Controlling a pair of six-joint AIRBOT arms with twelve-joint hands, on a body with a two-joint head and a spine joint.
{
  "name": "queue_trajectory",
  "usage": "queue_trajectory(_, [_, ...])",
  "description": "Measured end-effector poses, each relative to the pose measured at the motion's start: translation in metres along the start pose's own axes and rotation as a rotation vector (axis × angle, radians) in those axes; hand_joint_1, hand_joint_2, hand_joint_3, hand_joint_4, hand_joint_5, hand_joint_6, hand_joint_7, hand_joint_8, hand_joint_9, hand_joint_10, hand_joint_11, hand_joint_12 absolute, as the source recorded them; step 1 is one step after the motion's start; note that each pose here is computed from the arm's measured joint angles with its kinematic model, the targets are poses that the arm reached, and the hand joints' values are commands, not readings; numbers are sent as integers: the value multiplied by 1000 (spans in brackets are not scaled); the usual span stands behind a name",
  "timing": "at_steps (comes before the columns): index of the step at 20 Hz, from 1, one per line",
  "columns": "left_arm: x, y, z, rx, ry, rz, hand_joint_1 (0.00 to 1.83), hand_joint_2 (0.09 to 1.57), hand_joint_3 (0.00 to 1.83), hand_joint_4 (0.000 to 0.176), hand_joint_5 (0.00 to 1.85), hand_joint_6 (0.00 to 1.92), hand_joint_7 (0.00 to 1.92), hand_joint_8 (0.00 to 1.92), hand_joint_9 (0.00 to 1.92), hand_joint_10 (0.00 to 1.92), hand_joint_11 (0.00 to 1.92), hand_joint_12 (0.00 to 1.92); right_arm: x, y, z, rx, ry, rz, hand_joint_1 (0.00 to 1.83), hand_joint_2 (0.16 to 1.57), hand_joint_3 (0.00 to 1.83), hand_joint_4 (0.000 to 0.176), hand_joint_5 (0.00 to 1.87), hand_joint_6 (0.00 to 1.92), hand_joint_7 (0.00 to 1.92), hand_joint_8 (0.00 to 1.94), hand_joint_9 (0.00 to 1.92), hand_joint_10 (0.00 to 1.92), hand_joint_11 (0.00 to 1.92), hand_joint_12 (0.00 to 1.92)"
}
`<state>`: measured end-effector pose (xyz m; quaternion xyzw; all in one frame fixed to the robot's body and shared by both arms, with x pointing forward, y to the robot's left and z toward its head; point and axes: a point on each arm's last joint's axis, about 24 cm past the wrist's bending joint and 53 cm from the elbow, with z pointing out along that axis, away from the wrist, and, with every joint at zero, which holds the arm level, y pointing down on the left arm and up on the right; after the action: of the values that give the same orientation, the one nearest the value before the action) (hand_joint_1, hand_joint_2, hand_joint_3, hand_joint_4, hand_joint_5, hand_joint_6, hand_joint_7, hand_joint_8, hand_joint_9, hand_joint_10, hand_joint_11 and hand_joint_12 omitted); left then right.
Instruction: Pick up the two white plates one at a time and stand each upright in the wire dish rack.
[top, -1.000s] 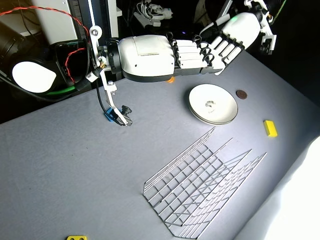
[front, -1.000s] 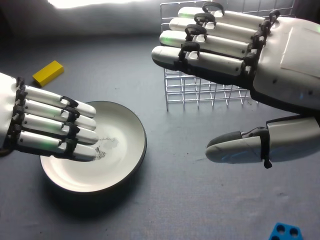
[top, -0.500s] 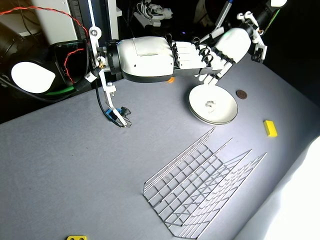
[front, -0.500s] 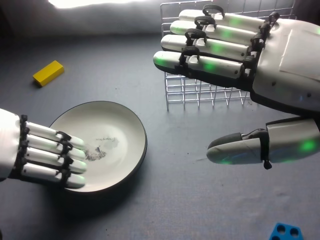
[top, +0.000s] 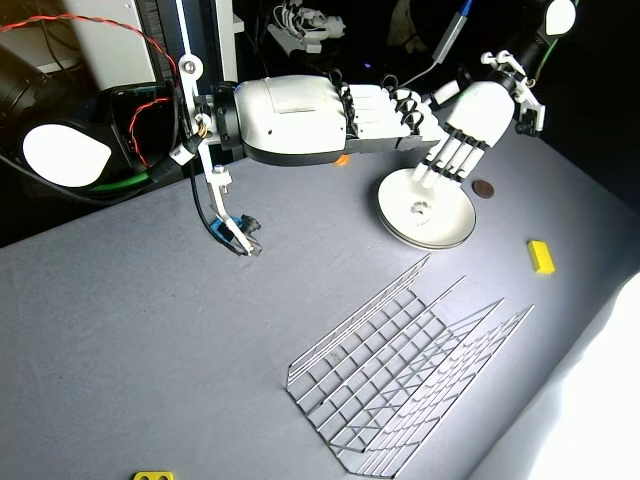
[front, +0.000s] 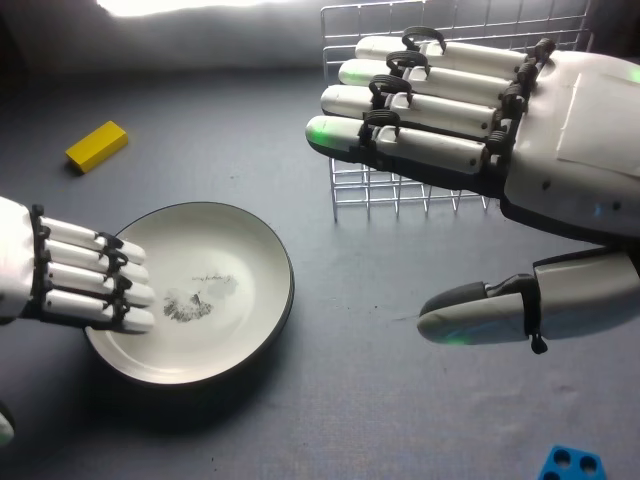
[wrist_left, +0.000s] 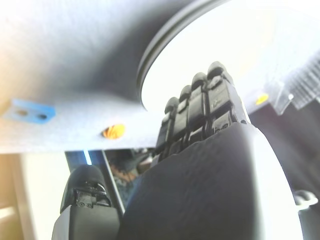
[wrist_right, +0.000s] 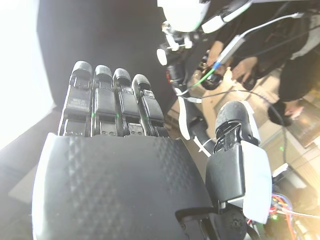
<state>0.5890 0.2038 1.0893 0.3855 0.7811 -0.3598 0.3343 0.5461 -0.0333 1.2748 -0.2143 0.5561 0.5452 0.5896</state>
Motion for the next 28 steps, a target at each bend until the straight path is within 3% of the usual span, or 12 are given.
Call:
queue_trajectory(5, [9, 23, -7, -45, 21, -12, 0, 1059, 0, 0, 0, 0, 0, 0, 0, 0, 0, 0, 2, 2, 1, -9, 6, -33, 0, 1118, 0, 0, 20, 5, 0, 0, 0, 0, 0, 0])
queue_trajectory(9, [11, 22, -6, -33, 26, -16, 0, 1067, 0, 0, 0, 0, 0, 0, 0, 0, 0, 0, 9, 4, 2, -18, 20, -85, 0, 1119, 0, 0, 18, 4, 0, 0, 0, 0, 0, 0])
queue_trajectory(15, [17, 16, -3, -11, 45, -13, 0, 1057, 0, 0, 0, 0, 0, 0, 0, 0, 0, 0, 19, 15, 3, -64, 38, -215, 0, 1117, 0, 0, 37, 8, 1, 0, 0, 0, 0, 0])
queue_trajectory(22, [24, 13, 4, 0, 62, -7, 0, 1064, 0, 0, 0, 0, 0, 0, 0, 0, 0, 0, 33, 16, 8, -71, 57, -371, 0, 1131, 4, 0, 47, 8, 23, 7, 0, 0, 0, 0])
queue_trajectory(28, [26, 16, 6, -6, 58, 5, 0, 1069, 1, 0, 0, 0, 0, 0, 0, 0, 0, 0, 41, 20, 13, -82, 58, -423, 0, 1117, 0, 0, 40, 0, 1, 0, 0, 0, 0, 0])
